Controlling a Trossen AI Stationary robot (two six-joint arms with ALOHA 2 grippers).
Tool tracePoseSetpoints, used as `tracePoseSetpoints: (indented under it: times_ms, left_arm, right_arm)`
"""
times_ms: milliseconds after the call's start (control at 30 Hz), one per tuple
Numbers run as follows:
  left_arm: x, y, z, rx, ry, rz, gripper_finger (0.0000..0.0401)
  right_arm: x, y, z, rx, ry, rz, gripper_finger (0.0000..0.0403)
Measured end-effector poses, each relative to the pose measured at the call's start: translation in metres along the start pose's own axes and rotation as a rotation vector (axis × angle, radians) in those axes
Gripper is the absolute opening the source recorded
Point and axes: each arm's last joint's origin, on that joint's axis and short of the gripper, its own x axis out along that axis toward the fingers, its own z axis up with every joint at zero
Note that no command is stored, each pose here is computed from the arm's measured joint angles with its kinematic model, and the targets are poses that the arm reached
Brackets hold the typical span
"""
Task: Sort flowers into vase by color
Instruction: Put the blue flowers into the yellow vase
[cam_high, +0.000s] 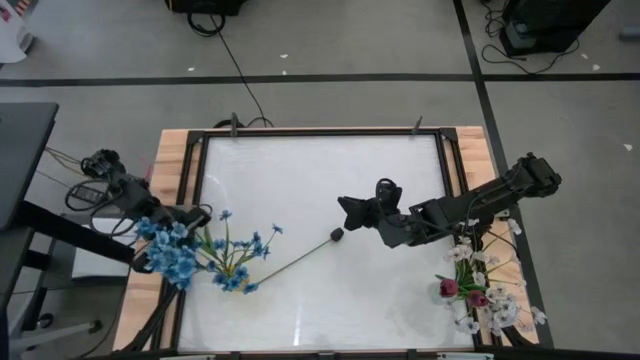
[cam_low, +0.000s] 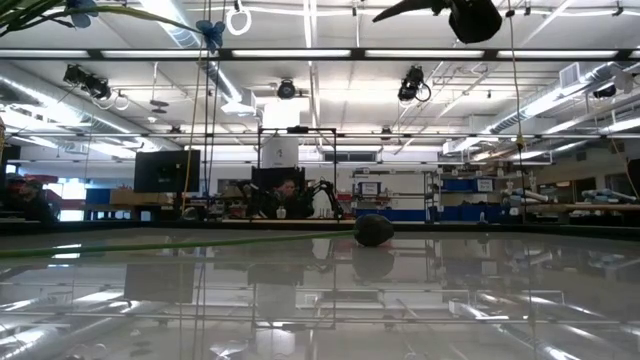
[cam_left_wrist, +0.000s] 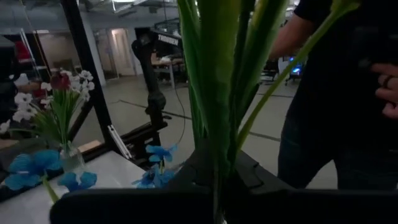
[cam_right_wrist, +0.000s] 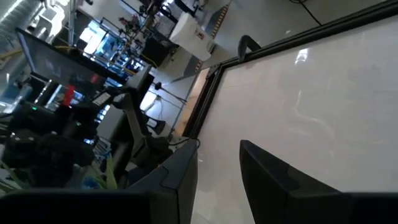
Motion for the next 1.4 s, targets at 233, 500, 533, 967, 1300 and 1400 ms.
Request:
tracePoseSetpoints:
  times_ms: [233, 500, 533, 967, 1300, 1400]
  left_arm:
    - [0.009, -0.001, -0.021, 0.004, -0.002, 0.005, 0.0011]
    - [0.01, -0.001, -0.033, -0.006, 0.077, 0.039, 0.0011]
    - [0.01, -0.001, -0.035, -0.009, 0.095, 0.041, 0.0011]
    - [0.01, 0.001, -0.037, -0.088, 0.114, 0.098, 0.0088]
    - [0.006, -0.001, -0.032, -0.144, 0.174, 0.062, 0.0174]
    - [0.001, -0.001, -0.029, -0.165, 0.228, 0.041, 0.0191]
  right_arm:
    - [0.0, 0.002, 0.0, 0.019, -0.001, 0.016, 0.0129]
    - [0.0, 0.002, 0.0, 0.016, 0.006, 0.018, 0.0129]
    - [0.0, 0.002, 0.0, 0.016, 0.007, 0.018, 0.0129]
    - [0.0, 0.003, 0.0, 0.021, 0.035, 0.029, 0.0129]
    - [-0.001, 0.005, -0.002, 0.032, 0.057, 0.047, 0.0129]
    - [-0.001, 0.005, -0.002, 0.031, 0.074, 0.052, 0.0129]
